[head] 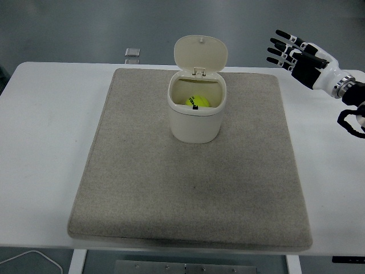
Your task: Pick up the tennis ball and place it in the box.
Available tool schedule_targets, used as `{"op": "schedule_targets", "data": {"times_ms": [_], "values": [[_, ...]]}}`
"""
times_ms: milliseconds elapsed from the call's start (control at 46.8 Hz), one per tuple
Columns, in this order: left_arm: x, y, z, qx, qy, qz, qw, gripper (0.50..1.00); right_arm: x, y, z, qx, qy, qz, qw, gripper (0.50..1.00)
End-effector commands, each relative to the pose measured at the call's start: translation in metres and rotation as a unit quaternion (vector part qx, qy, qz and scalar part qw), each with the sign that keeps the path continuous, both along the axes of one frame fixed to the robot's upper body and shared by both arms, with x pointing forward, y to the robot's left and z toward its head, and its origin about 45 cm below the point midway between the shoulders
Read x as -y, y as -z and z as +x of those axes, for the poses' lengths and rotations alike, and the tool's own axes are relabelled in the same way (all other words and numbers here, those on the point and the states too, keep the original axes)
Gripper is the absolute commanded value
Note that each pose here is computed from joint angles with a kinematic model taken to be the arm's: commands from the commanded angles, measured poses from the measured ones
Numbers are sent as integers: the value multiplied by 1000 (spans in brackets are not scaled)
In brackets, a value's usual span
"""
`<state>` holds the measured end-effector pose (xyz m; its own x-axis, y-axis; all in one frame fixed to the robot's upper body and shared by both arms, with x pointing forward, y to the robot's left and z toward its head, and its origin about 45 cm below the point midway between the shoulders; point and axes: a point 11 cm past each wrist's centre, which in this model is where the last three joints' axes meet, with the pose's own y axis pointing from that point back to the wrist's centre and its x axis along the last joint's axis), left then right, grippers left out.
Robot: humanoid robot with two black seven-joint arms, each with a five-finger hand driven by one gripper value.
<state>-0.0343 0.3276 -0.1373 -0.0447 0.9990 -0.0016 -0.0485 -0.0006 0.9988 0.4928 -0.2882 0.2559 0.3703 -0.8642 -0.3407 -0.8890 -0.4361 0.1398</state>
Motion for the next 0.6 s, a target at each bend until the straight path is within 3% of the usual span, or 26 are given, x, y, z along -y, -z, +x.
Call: {"op": "schedule_targets", "data": {"times_ms": [0,577], "values": [[0,0,0,0,0,1,1000,996,2,3,-2,-2,3,2,1000,927],[0,0,0,0,0,1,1000,996,-12,12,-5,-7,-10,15,1000,928]]}}
